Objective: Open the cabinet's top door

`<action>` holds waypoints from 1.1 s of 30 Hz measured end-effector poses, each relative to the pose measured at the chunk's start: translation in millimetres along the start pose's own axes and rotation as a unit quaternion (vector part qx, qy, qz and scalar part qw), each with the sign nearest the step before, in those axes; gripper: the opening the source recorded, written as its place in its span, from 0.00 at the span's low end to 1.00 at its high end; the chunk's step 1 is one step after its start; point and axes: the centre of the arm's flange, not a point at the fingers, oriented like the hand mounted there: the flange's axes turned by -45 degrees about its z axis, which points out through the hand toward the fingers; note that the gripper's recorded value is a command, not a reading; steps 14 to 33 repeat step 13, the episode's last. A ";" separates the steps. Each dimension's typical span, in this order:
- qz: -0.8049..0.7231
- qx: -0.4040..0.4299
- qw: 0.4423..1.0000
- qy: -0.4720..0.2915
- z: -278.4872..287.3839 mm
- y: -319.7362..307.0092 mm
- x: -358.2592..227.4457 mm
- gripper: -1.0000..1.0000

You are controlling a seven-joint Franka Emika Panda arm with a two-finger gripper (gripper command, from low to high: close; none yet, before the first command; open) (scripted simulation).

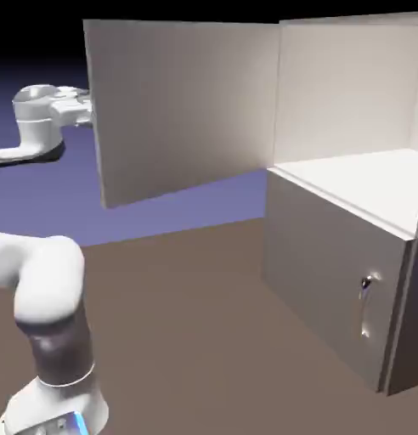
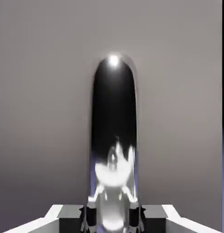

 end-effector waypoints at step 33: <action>0.000 -0.103 0.995 0.000 -93.3 -40.0 0.0 0.00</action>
